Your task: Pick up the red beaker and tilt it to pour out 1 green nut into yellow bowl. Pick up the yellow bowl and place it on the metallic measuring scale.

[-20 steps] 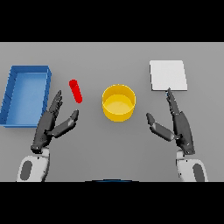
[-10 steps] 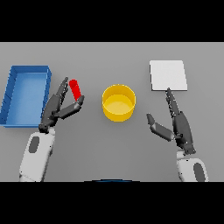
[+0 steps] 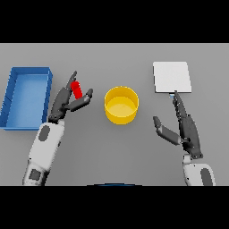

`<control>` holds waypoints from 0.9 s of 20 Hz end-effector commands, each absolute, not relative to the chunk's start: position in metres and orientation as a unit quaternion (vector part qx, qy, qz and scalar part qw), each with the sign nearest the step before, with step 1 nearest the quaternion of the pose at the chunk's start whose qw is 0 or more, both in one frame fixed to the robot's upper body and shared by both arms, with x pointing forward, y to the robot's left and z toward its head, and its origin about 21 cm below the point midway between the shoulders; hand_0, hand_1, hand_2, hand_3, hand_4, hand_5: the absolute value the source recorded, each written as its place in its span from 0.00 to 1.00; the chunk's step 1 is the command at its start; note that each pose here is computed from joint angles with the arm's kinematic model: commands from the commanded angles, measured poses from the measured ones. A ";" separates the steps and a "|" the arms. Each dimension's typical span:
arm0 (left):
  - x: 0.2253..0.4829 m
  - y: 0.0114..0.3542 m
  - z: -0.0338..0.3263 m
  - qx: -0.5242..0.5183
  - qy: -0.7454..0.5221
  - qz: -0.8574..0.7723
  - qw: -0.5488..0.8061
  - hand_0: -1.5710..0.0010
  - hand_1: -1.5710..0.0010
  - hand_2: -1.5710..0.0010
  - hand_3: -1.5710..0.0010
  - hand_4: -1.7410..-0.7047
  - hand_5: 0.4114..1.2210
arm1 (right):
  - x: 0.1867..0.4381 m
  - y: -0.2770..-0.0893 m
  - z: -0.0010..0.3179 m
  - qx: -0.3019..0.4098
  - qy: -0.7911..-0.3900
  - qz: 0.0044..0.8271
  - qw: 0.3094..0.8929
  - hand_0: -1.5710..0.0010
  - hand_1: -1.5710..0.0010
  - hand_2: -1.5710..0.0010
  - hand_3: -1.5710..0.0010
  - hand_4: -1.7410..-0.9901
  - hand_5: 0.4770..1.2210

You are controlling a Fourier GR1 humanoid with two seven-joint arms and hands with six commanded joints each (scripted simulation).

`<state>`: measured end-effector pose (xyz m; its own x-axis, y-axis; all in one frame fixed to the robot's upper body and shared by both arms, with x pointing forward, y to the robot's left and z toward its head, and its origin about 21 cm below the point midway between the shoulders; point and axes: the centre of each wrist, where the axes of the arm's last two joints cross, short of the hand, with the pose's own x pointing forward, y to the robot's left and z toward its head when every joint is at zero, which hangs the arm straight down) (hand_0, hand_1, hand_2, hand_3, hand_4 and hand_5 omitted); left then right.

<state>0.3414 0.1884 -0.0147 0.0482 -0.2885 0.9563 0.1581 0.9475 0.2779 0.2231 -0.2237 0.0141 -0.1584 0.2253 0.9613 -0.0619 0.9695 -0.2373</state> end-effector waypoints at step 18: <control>0.367 0.163 -0.031 0.057 -0.708 -0.117 0.694 0.17 0.16 0.15 0.21 0.14 0.91 | 0.223 -0.223 0.013 -0.051 -0.748 0.102 0.653 1.00 1.00 1.00 1.00 0.65 0.23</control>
